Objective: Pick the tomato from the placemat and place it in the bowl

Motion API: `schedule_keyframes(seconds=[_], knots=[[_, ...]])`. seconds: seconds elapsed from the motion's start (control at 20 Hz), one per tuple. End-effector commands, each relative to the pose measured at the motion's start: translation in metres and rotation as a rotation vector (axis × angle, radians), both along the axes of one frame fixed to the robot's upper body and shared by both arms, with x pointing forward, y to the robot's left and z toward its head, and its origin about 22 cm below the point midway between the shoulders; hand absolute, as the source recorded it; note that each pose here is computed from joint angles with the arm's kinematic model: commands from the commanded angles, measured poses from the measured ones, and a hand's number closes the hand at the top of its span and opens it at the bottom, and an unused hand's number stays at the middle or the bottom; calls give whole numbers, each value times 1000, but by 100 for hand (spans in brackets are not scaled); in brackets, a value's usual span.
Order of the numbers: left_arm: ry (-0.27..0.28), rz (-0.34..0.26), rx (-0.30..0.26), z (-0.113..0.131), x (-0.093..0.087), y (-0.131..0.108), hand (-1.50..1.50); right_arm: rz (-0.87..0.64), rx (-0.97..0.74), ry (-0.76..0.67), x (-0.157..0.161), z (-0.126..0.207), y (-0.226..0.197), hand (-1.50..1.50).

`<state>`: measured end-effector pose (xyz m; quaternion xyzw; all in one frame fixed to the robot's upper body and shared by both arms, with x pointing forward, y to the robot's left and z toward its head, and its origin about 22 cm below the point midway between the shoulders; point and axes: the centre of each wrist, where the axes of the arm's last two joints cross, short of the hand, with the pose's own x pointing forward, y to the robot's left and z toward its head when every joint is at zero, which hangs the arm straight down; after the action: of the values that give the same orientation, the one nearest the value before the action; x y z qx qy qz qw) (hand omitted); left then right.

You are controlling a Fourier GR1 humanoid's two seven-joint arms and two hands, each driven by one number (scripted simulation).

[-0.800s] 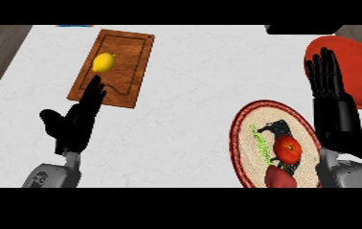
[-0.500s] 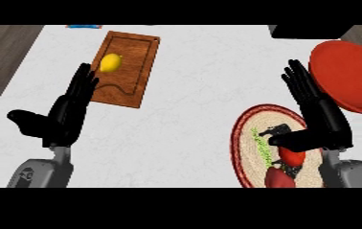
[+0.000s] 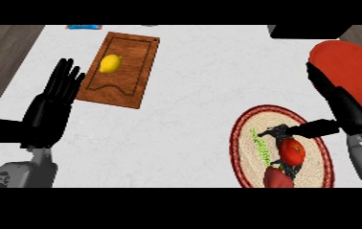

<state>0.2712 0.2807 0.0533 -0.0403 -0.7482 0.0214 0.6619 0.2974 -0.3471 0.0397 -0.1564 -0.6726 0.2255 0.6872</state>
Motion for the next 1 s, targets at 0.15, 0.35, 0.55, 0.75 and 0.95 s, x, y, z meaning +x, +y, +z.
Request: schedule_keyframes(seconds=[0.15,0.35,0.55,0.75,0.95], knots=[[-10,-13,-7,8,10,9,0,109,-355,102,42,61,-10,-150],[-3,-33,7,8,4,10,0,270,-630,419,40,70,-14,-150],[-4,-44,-5,7,12,3,0,466,-801,709,45,70,7,-150],[-9,-10,-8,0,13,18,0,600,-827,749,71,91,55,-150],[0,-4,-14,14,-2,-1,0,578,-806,780,82,111,75,-150]])
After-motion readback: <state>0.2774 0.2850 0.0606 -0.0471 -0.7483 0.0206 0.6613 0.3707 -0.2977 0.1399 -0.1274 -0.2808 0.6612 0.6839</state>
